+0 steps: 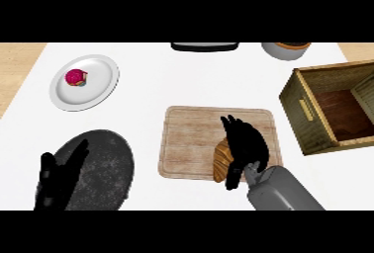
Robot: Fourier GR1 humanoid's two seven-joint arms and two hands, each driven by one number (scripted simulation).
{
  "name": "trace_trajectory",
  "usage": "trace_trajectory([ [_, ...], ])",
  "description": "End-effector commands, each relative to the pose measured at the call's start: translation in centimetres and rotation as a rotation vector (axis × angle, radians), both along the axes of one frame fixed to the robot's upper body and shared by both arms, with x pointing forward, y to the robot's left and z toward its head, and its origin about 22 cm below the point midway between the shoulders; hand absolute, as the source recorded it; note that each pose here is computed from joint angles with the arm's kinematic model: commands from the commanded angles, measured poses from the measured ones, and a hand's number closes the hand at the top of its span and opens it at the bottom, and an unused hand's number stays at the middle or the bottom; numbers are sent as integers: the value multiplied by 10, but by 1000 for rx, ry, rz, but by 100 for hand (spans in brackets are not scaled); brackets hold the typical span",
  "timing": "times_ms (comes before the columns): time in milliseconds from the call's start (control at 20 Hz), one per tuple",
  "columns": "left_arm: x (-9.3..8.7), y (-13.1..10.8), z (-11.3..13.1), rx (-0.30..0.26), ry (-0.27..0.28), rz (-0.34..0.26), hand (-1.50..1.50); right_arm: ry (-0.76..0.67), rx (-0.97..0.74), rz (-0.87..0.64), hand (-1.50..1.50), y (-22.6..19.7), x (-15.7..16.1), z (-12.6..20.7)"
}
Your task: Pick the croissant from the cutting board and place it in the basket
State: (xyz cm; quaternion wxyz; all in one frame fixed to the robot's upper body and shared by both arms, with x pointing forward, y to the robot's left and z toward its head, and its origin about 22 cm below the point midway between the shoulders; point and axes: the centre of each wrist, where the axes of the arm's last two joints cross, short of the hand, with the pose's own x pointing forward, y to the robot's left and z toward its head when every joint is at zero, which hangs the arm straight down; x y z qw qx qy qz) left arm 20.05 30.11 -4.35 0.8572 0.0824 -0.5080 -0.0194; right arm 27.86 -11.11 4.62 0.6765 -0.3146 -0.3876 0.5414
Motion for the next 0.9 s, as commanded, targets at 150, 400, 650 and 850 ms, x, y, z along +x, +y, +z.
trace_trajectory([
  [150,-10,1,-22,-22,57,9,0,-11,-1,0,-150,-7,12,-18],
  [400,12,-4,4,-7,58,12,0,-14,-4,-10,-150,-1,-3,-46],
  [650,-14,-18,-12,-28,37,7,0,-78,-73,98,150,-1,4,-38],
  [850,-5,-9,-14,-3,64,18,0,-96,-120,137,150,-4,7,-34],
])
